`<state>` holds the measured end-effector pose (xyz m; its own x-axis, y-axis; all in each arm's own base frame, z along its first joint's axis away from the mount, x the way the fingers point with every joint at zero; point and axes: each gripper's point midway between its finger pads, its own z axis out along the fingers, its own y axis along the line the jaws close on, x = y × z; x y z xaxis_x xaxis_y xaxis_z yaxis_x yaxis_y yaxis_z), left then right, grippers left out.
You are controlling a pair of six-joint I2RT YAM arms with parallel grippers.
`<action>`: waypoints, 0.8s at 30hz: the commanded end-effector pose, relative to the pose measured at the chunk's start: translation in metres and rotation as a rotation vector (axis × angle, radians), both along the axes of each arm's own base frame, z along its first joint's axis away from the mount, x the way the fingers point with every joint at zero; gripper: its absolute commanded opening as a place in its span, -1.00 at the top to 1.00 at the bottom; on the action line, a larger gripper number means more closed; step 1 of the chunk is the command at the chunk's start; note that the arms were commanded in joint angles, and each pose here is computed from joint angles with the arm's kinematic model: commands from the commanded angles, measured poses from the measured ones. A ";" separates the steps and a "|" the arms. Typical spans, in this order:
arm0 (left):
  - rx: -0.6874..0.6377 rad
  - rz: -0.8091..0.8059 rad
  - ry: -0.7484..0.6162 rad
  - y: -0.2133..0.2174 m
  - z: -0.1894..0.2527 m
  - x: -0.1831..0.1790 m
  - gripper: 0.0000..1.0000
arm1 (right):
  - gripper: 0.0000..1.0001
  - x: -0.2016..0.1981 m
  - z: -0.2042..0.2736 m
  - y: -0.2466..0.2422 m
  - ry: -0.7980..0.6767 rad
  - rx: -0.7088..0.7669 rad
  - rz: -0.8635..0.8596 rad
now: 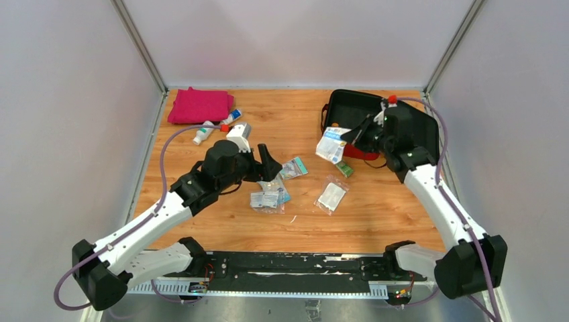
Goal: Organize the medicine kit
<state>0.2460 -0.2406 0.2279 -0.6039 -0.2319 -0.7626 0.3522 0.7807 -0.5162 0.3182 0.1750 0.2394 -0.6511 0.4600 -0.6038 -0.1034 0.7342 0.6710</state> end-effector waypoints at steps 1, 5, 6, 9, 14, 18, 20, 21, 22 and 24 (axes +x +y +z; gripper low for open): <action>0.183 0.072 0.005 0.040 -0.022 -0.004 -0.74 | 1.00 0.033 -0.010 -0.058 0.053 -0.107 -0.109; 0.229 0.071 0.035 0.052 -0.041 -0.015 -0.75 | 1.00 0.075 -0.021 -0.087 0.078 -0.188 -0.144; 0.231 0.071 0.038 0.054 -0.043 -0.017 -0.76 | 1.00 0.085 -0.017 -0.092 0.070 -0.198 -0.151; 0.239 0.062 0.053 0.058 -0.052 -0.024 -0.76 | 1.00 0.116 -0.024 -0.107 0.082 -0.252 -0.159; 0.228 0.105 0.066 0.071 -0.064 -0.033 -0.77 | 1.00 0.168 -0.046 -0.112 0.103 -0.284 -0.125; 0.221 0.135 0.030 0.080 -0.065 -0.034 -0.80 | 1.00 0.200 -0.072 -0.110 0.142 -0.296 -0.102; 0.224 0.145 0.015 0.083 -0.060 -0.034 -0.81 | 1.00 0.219 -0.081 -0.124 0.149 -0.294 -0.124; 0.226 0.149 0.013 0.084 -0.059 -0.034 -0.81 | 1.00 0.227 -0.086 -0.127 0.156 -0.292 -0.131; 0.232 0.152 0.012 0.086 -0.059 -0.034 -0.81 | 1.00 0.235 -0.091 -0.129 0.160 -0.288 -0.135; 0.246 0.162 0.010 0.088 -0.061 -0.033 -0.82 | 1.00 0.250 -0.099 -0.131 0.163 -0.272 -0.141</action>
<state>0.2081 -0.1630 0.1647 -0.6059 -0.1293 -0.7849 0.2444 0.9087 -0.3384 0.5479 0.0645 0.1464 -0.6965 0.3716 -0.6138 0.0825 0.8913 0.4459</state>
